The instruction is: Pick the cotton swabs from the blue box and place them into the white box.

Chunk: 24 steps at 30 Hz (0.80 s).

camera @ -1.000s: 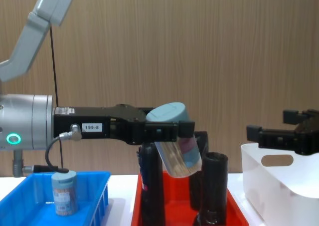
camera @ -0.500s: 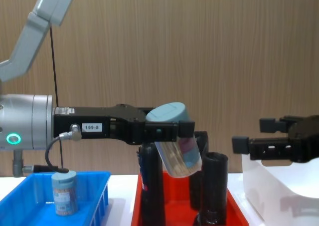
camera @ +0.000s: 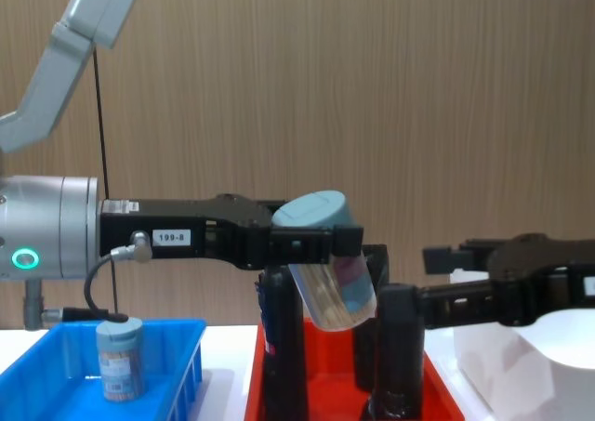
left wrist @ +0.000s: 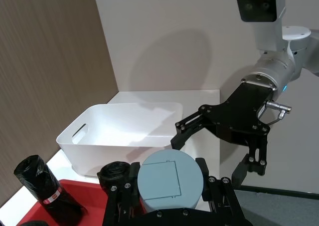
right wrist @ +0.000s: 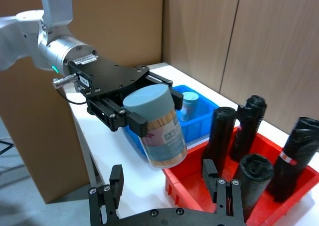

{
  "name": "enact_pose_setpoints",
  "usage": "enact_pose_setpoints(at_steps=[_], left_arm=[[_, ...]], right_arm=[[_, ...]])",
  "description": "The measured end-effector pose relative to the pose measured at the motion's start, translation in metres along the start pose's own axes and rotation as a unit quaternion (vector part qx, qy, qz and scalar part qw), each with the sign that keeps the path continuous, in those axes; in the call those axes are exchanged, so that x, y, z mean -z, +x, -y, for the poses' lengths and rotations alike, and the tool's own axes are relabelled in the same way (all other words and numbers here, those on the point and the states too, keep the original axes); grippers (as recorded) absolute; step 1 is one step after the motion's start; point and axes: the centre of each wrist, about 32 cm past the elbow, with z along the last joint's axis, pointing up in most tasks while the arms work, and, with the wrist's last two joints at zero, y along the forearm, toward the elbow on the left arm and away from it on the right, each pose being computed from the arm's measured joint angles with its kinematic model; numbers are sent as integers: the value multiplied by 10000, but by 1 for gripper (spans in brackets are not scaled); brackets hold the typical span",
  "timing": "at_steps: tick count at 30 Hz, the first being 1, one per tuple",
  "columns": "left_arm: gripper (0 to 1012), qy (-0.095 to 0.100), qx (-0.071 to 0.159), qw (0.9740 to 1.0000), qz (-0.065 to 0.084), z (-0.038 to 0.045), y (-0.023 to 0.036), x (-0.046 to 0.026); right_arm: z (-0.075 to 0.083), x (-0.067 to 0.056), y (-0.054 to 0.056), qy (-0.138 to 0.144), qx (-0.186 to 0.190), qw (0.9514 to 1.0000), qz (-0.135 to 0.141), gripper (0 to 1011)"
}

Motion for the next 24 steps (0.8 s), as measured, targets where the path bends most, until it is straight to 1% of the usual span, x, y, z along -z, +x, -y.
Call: enact_pose_setpoints(at_steps=[10,17,24], left_arm=[[669,0,0,10000,0,0,0,0],[669,0,0,10000,0,0,0,0],[669,0,0,10000,0,0,0,0]], right_arm=[[-175,2,92,-54,-153,9999,-56,1002],[-272,-1,150,-49,-145,9999,-71,1002],[-350,1,179,-52,-132,9999,-62,1002]])
